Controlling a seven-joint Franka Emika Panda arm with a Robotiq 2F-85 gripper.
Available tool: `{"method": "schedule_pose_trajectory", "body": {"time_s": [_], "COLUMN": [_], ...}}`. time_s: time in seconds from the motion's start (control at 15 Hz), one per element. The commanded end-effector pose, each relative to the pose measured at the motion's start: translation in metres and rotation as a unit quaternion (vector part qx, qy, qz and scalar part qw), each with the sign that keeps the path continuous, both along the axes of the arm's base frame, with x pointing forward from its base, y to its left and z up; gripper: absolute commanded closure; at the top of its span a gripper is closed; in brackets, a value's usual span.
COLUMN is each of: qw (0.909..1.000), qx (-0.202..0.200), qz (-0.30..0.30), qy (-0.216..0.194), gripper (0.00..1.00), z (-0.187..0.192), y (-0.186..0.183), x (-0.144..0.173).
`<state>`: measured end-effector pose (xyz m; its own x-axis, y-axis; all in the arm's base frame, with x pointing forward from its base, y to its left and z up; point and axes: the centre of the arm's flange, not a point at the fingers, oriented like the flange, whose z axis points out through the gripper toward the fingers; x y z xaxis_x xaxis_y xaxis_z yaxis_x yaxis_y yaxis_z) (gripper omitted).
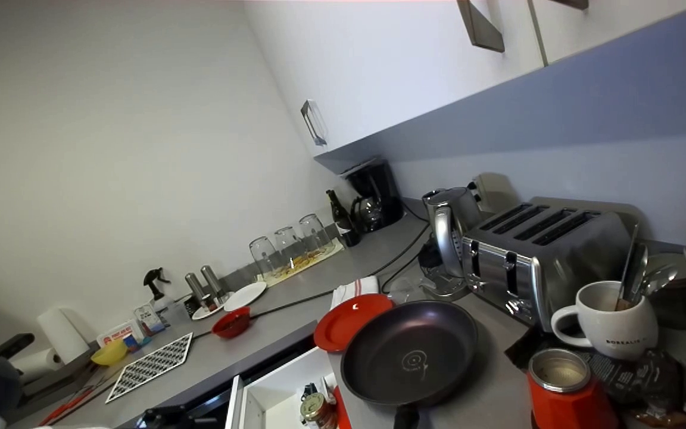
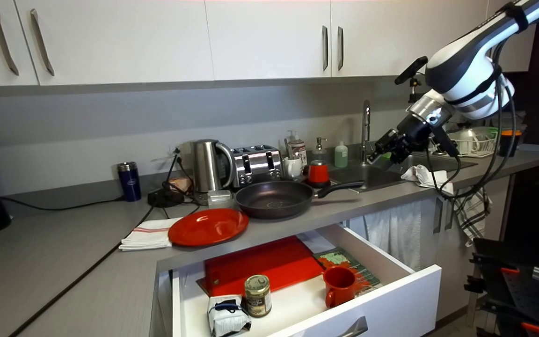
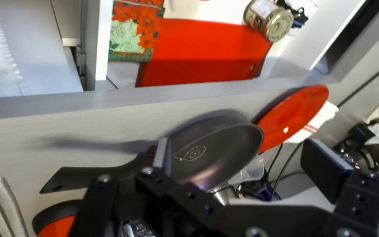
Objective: Move the black pan to the left
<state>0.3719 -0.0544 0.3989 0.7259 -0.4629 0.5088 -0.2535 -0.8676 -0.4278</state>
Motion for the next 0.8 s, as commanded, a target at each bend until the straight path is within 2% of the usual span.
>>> {"method": "schedule_pose_trajectory", "body": {"time_s": [0.0,0.13,0.33,0.73], "qw": [0.9941,0.986,0.9742,0.9551], "qx": [-0.019,-0.02,-0.029,-0.057], "qz": [0.065,0.103,0.14,0.2], "qy": [0.084,0.13,0.175,0.211], "gripper": [0.0,0.0,0.0,0.0], "z": [0.009,0.002,0.005,0.004], "y": [-0.013,-0.019,-0.022,0.002], "x": [-0.027,-0.034,-0.047,-0.064]}}
